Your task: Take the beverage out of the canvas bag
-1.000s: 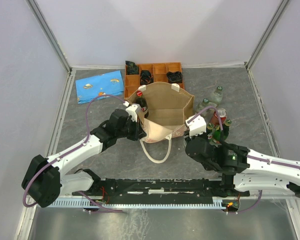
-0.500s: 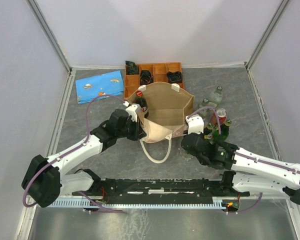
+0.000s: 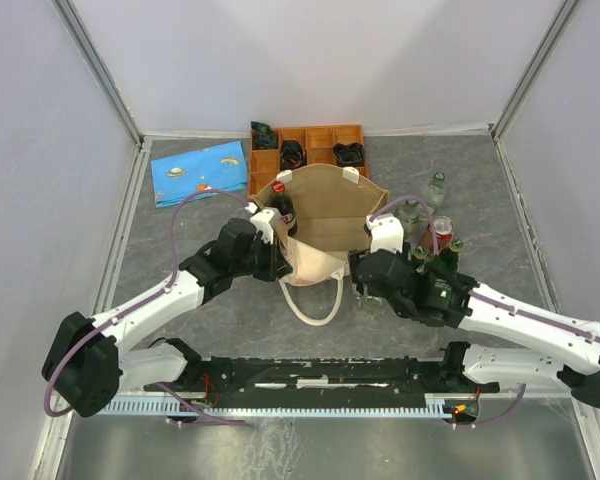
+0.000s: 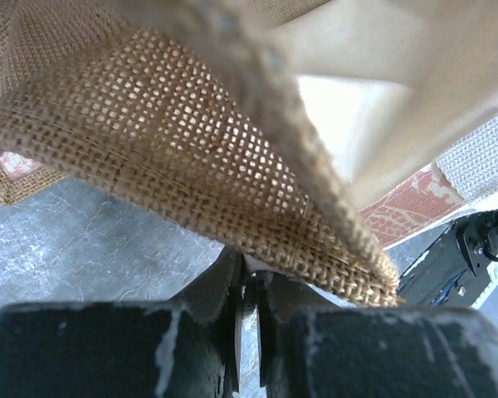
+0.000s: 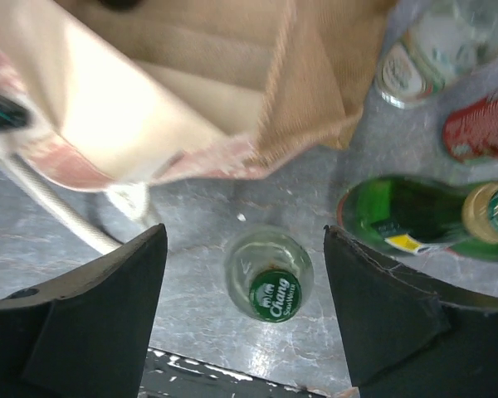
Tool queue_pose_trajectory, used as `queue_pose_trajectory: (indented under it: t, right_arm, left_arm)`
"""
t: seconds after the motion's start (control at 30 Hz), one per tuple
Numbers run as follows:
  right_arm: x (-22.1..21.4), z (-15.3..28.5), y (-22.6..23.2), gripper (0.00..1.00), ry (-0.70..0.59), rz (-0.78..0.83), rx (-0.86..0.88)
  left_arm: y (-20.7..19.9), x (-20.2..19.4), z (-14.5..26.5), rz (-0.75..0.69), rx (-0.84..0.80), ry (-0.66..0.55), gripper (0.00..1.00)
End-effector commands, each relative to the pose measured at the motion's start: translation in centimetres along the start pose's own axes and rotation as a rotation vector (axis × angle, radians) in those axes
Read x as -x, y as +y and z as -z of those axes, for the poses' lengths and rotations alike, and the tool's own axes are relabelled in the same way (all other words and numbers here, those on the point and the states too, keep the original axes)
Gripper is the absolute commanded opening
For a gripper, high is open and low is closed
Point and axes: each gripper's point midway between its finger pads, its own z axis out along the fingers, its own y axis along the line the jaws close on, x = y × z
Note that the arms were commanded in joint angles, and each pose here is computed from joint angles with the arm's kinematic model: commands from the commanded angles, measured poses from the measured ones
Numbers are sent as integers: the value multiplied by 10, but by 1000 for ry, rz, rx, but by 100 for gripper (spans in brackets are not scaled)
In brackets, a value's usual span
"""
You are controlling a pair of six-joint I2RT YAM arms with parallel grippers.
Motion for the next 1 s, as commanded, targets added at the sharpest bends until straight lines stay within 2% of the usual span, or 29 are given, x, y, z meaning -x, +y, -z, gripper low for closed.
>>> queue_pose_trajectory:
  t: [0.0, 0.2, 0.4, 0.5, 0.8, 0.97]
  right_arm:
    - [68, 34, 13, 83, -110, 28, 67]
    - [124, 57, 46, 76, -176, 134, 189]
    - [162, 37, 91, 54, -262, 123, 262]
    - [174, 13, 107, 48, -283, 78, 294]
    - [196, -62, 132, 54, -272, 13, 338]
    - [214, -85, 138, 62, -287, -22, 358]
  left_arm:
    - [10, -24, 9, 57, 54, 66, 3]
    - [18, -22, 14, 67, 96, 26, 3]
    - [21, -25, 11, 74, 109, 31, 3]
    - [22, -24, 9, 73, 115, 29, 3]
    - [22, -21, 2, 71, 112, 34, 3]
    - [22, -20, 0, 72, 113, 33, 3]
